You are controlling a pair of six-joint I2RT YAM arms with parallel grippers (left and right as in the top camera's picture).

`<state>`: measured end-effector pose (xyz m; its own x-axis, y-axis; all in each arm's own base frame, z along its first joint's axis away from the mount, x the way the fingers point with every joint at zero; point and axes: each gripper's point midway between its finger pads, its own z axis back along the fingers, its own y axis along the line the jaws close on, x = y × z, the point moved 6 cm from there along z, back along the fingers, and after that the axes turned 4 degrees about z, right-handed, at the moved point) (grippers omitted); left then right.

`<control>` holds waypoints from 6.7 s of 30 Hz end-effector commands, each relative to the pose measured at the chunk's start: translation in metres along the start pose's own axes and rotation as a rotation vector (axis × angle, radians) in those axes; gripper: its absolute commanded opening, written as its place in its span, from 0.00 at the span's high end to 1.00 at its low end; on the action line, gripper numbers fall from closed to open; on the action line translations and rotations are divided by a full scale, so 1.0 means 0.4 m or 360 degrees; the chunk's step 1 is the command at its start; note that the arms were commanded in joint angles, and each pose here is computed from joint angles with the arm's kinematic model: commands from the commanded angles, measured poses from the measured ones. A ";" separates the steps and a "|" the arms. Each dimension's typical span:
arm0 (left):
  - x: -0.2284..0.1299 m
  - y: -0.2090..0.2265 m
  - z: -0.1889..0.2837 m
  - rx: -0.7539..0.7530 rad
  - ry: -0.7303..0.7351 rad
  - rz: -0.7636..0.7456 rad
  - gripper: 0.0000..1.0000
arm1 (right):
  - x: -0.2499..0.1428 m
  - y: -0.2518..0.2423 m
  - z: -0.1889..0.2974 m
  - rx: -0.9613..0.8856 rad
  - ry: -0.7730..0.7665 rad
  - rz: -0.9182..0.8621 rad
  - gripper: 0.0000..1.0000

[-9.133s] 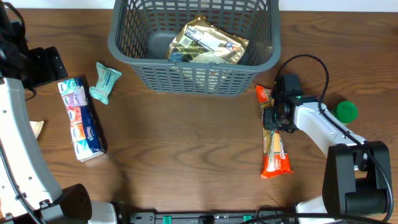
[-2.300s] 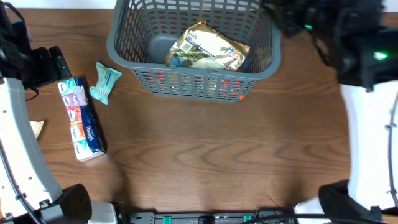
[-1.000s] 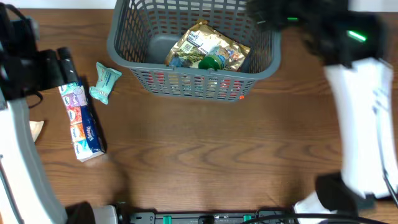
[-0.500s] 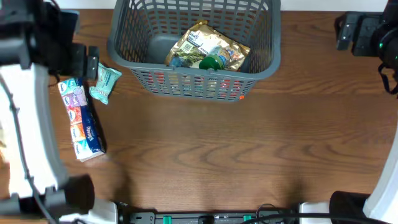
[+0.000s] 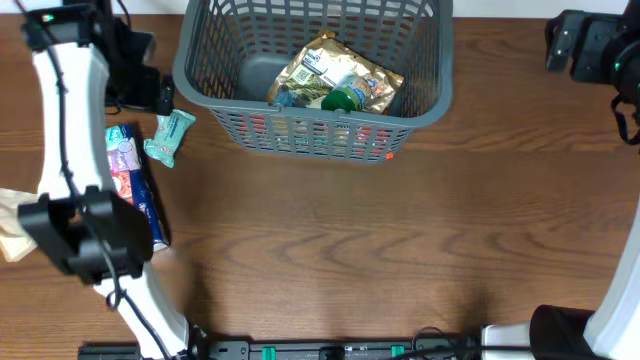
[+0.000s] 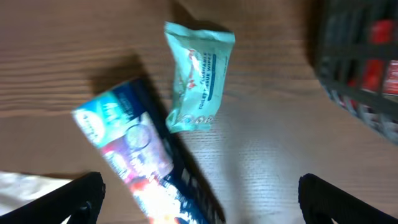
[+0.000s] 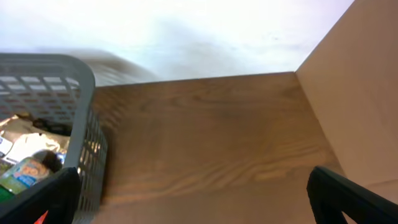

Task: Pack container
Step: 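Reach the left gripper to the mint-green wipes pouch and grasp it, then lift the wipes pouch over the basket and release it inside, then move the left gripper to the tissue pack stack and grasp it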

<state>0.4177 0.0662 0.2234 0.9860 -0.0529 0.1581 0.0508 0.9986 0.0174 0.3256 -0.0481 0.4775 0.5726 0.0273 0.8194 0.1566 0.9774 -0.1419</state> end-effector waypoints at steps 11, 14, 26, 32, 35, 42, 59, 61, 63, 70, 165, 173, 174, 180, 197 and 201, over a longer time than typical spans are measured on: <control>-0.007 0.028 -0.261 -0.0073 0.0370 -0.0025 0.01 | 0.026 -0.009 -0.009 -0.0031 -0.0081 -0.0039 0.01; -0.006 0.029 -0.293 -0.0078 0.0387 -0.0031 0.01 | 0.026 -0.009 -0.009 -0.0031 -0.0081 -0.0039 0.01; 0.021 0.040 -0.364 -0.0068 0.0332 -0.0068 0.02 | 0.019 -0.009 -0.010 -0.0028 -0.0058 -0.0047 0.01; 0.034 0.044 -0.380 -0.0055 0.0282 -0.0069 0.01 | 0.015 -0.008 -0.010 -0.0027 -0.0041 -0.0045 0.01; 0.023 0.041 -0.395 -0.0061 0.0302 -0.0068 0.01 | 0.010 -0.008 -0.010 -0.0026 -0.0026 -0.0042 0.01; -0.021 0.032 -0.445 -0.0083 0.0387 -0.0067 0.01 | 0.006 -0.008 -0.009 -0.0026 -0.0012 -0.0022 0.01; -0.012 0.033 -0.384 -0.0038 0.0354 0.0259 0.85 | -0.022 -0.005 -0.009 -0.0017 0.0083 -0.0010 0.01; 0.004 0.035 -0.342 -0.0022 0.0286 0.0327 0.94 | -0.024 -0.005 -0.009 -0.0017 0.0089 -0.0009 0.01; 0.021 0.038 -0.275 -0.0006 0.0189 0.0367 0.94 | -0.026 -0.005 -0.009 -0.0016 0.0096 -0.0008 0.01; 0.023 0.032 0.065 0.0047 -0.0316 0.0461 0.94 | -0.026 -0.005 -0.009 -0.0015 0.0098 -0.0008 0.01; -0.324 0.145 -0.163 0.0225 -0.0175 0.0776 0.01 | -0.137 -0.328 0.040 -0.0559 0.0186 -0.1004 0.01; -0.298 0.153 -0.283 0.0160 -0.0096 0.0650 0.02 | -0.137 -0.328 0.040 -0.0559 0.0186 -0.1003 0.01; -0.297 0.154 -0.297 0.0154 -0.0082 0.0648 0.01 | -0.137 -0.328 0.041 -0.0559 0.0185 -0.1003 0.01; -0.308 0.150 -0.379 0.0109 0.0034 0.0656 0.02 | -0.139 -0.328 0.041 -0.0559 0.0192 -0.1003 0.01; -0.277 0.119 -0.215 -0.0063 -0.0070 0.0837 0.94 | -0.145 -0.325 0.041 -0.0554 0.0223 -0.0964 0.01; -0.238 0.105 -0.026 -0.0087 -0.0333 0.0800 0.94 | -0.145 -0.325 0.041 -0.0549 0.0227 -0.0941 0.01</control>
<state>0.3114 0.1153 0.1235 0.8909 0.4390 0.1163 -0.4298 0.8978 -0.0962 0.2613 -0.1732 0.4566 0.3935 -0.5550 0.7329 0.7170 0.6842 0.1332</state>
